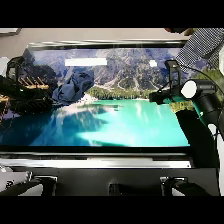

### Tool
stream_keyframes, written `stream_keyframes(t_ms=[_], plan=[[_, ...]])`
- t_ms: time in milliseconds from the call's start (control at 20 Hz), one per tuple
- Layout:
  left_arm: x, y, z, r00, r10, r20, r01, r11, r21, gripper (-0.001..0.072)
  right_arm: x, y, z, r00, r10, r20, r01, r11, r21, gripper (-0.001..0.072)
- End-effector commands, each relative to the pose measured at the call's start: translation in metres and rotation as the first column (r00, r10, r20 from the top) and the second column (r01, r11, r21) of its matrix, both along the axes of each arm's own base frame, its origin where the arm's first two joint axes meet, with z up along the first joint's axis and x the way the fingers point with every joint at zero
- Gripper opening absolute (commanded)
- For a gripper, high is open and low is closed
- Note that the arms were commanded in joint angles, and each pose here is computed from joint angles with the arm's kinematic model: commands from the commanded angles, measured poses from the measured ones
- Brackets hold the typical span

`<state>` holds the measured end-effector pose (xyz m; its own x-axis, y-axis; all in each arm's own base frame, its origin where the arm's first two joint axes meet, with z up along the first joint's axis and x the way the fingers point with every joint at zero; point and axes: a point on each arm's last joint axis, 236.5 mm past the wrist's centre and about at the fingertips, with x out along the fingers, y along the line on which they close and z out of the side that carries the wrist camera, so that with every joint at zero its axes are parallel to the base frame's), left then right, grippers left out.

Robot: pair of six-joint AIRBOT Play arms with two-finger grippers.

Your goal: Fold the clothes and pants, and hang the long-sleeved shirts on hangers.

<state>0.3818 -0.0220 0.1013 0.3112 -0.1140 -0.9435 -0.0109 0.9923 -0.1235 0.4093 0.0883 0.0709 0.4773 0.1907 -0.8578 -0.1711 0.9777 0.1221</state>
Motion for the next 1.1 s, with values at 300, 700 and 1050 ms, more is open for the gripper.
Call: stream_keyframes(t_ms=[300,700,1050], plan=[[0.094,-0.02,-0.053,0.992,0.091,0.09,-0.087,0.995,-0.052,0.072,0.0,0.001,0.0,1.0,0.001,0.0,-0.001,1.0,0.0,0.0033],[0.179,-0.038,-0.138,0.983,0.126,0.131,-0.117,0.99,-0.074,0.072,0.0,0.001,0.0,1.0,0.001,0.0,-0.001,1.0,0.0,0.0033],[0.15,-0.049,-0.183,0.995,0.091,-0.052,-0.093,0.994,-0.051,0.0019,0.0,0.001,0.0,1.0,0.001,0.0,-0.001,1.0,0.0,0.0033]])
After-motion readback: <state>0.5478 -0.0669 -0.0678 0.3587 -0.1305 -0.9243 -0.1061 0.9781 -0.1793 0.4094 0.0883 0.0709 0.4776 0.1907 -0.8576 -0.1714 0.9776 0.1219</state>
